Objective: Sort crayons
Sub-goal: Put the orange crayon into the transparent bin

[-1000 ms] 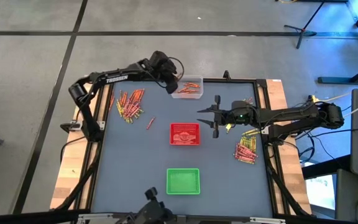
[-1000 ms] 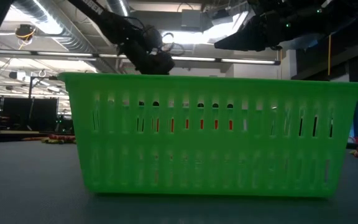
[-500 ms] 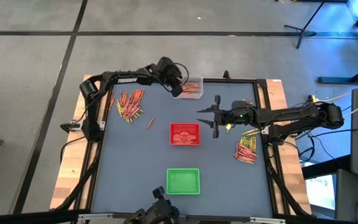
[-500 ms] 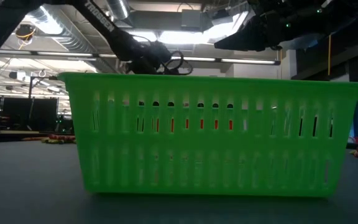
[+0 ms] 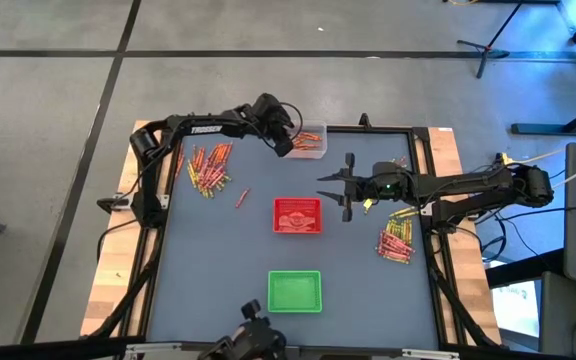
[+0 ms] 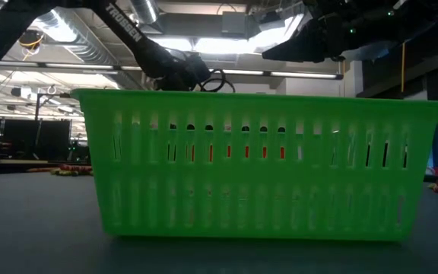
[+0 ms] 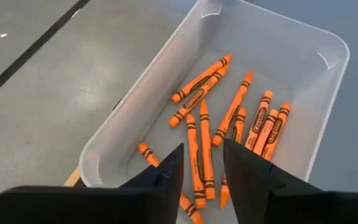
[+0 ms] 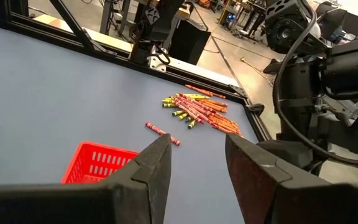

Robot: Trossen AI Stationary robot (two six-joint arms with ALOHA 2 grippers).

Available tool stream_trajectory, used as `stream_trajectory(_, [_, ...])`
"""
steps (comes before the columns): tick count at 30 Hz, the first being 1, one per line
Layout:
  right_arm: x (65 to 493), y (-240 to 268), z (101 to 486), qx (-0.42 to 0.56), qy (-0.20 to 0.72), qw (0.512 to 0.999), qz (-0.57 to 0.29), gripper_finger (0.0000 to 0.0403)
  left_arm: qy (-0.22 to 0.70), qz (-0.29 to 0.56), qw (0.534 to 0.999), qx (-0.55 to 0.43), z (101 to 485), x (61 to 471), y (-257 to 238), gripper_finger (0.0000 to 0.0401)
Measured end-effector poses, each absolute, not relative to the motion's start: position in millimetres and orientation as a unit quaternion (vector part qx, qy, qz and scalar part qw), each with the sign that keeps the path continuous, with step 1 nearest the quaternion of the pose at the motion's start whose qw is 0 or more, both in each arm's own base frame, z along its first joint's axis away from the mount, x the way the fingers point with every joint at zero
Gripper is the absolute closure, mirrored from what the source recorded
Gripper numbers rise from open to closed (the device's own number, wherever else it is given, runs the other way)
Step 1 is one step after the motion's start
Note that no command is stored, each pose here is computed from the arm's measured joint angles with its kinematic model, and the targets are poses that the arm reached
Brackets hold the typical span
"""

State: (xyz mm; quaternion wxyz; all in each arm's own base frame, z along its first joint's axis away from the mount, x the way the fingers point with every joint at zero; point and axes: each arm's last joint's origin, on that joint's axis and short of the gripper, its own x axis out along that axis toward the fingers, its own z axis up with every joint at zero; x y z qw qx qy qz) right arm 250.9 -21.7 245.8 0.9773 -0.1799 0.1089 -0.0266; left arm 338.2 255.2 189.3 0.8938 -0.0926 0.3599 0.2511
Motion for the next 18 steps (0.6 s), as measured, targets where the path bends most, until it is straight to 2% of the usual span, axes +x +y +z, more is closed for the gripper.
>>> stream_trajectory(9, [251,-22,246,-0.180,0.109,0.977,-0.027,0.0252,0.356,0.272,0.891,-0.077,241,316,241,0.0293])
stream_trajectory(18, [251,-22,245,-0.179,0.110,0.977,-0.026,0.0252,0.442,0.322,0.831,-0.100,265,271,233,0.0293])
